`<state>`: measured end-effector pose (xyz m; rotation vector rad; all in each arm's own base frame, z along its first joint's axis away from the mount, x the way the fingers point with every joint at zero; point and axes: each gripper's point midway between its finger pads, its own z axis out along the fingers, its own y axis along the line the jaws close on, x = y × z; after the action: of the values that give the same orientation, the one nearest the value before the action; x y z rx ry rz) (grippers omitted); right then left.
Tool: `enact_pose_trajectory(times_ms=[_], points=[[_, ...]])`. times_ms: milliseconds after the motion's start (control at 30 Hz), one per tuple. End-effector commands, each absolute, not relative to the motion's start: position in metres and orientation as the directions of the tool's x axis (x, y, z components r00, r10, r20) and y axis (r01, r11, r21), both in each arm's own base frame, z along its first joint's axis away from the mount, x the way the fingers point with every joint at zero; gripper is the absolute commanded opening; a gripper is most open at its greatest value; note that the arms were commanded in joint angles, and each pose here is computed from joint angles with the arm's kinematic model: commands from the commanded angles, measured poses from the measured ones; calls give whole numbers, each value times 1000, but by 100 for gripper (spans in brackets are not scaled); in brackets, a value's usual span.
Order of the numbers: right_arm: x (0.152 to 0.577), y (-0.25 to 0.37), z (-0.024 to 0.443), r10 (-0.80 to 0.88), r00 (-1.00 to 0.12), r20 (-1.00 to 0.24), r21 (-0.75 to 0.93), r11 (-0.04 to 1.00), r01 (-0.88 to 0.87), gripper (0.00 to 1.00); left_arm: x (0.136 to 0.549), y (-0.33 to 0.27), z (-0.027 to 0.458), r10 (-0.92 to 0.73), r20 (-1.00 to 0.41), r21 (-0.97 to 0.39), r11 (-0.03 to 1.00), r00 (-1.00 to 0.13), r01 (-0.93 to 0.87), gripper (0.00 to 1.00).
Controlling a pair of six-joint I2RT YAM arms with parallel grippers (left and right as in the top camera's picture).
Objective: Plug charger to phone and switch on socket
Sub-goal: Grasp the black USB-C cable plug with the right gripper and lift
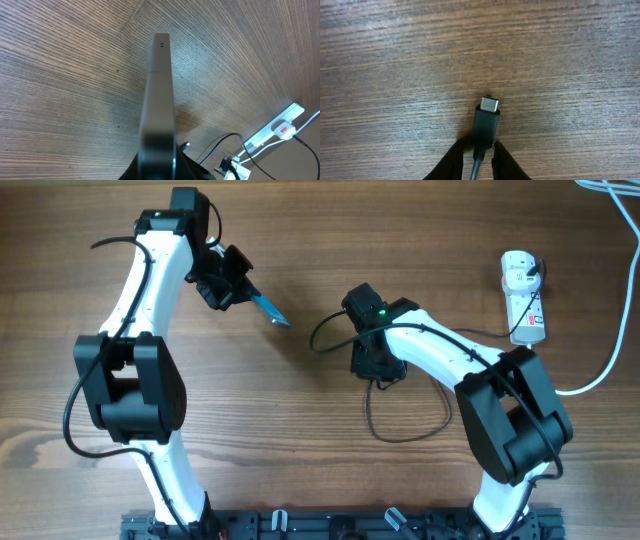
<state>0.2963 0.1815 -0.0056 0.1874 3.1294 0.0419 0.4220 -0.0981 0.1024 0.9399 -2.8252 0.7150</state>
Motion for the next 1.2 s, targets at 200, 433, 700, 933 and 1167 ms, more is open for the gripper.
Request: enact_pose_trajectory(times_ms=[200,433,700,933,1167], points=[[285,177,-17,119,-992,37,13,993,120,23,423,-98,118,-535,180,-435,709,-825,-555,4],[281,177,-17,122,-991,59,13,992,123,19,423,-98,118,-536,180,-434,709,-825,-555,4],[276,175,-17,129,-989,79,6,992,130,19,423,-98,118,-536,180,-435,709,-825,-555,4],[281,178,-17,127,-990,58,23,991,128,14,423,-98,118,-536,180,-434,709,-825,-555,4],[291,185,-11,102,-994,28,54,993,103,4,420,-124,134,-399,210,-577,687,-892,-443,4]])
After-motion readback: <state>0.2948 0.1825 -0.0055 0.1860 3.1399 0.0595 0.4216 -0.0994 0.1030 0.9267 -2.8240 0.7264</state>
